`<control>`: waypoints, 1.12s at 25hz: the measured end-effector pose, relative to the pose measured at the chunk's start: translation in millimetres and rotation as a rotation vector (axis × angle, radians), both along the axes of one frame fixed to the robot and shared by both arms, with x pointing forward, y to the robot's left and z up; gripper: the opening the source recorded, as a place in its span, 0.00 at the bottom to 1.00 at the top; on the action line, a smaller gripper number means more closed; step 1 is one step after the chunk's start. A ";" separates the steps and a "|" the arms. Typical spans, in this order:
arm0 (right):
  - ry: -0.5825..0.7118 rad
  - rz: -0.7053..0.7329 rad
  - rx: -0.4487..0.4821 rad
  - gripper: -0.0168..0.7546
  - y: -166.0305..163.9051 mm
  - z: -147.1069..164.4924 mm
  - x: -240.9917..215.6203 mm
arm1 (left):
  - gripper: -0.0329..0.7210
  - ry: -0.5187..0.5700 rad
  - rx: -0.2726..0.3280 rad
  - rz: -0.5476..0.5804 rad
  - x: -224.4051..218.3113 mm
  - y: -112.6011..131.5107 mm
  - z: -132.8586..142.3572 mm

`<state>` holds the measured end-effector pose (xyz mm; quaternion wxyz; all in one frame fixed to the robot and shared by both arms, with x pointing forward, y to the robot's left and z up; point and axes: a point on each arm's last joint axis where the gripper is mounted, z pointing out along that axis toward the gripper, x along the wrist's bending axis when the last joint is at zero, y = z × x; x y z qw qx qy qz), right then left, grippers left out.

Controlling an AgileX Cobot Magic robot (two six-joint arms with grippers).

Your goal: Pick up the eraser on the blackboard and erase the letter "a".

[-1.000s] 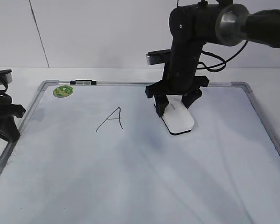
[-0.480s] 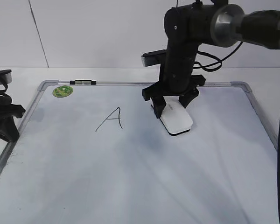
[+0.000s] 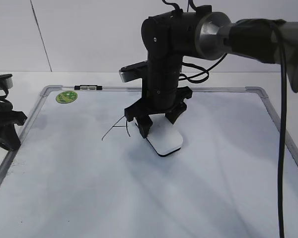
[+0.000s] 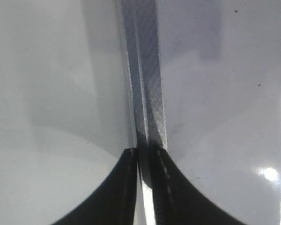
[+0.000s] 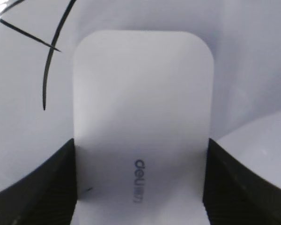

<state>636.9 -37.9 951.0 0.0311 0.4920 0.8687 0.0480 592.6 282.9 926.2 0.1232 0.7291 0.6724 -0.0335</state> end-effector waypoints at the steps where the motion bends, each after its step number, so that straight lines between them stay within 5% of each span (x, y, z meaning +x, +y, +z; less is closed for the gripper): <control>1: -0.001 -0.007 -0.001 0.76 -2.1 0.0 1.4 | 0.14 0.000 0.000 0.000 0.0 0.0 0.0; 6: 0.017 -0.082 0.028 0.76 -23.7 0.1 14.7 | 0.14 -0.001 0.000 0.000 0.2 0.0 -0.2; 13: -0.019 -0.230 -0.022 0.77 -100.2 11.1 45.0 | 0.14 -0.001 0.000 0.000 0.2 0.0 -0.2; 22: -0.180 -0.310 0.007 0.76 -147.7 92.9 34.5 | 0.15 -0.001 0.000 0.000 0.2 0.0 -0.2; 28: -0.134 -0.313 -0.028 0.76 -160.8 98.1 2.3 | 0.15 -0.001 0.000 0.000 0.2 0.0 -0.2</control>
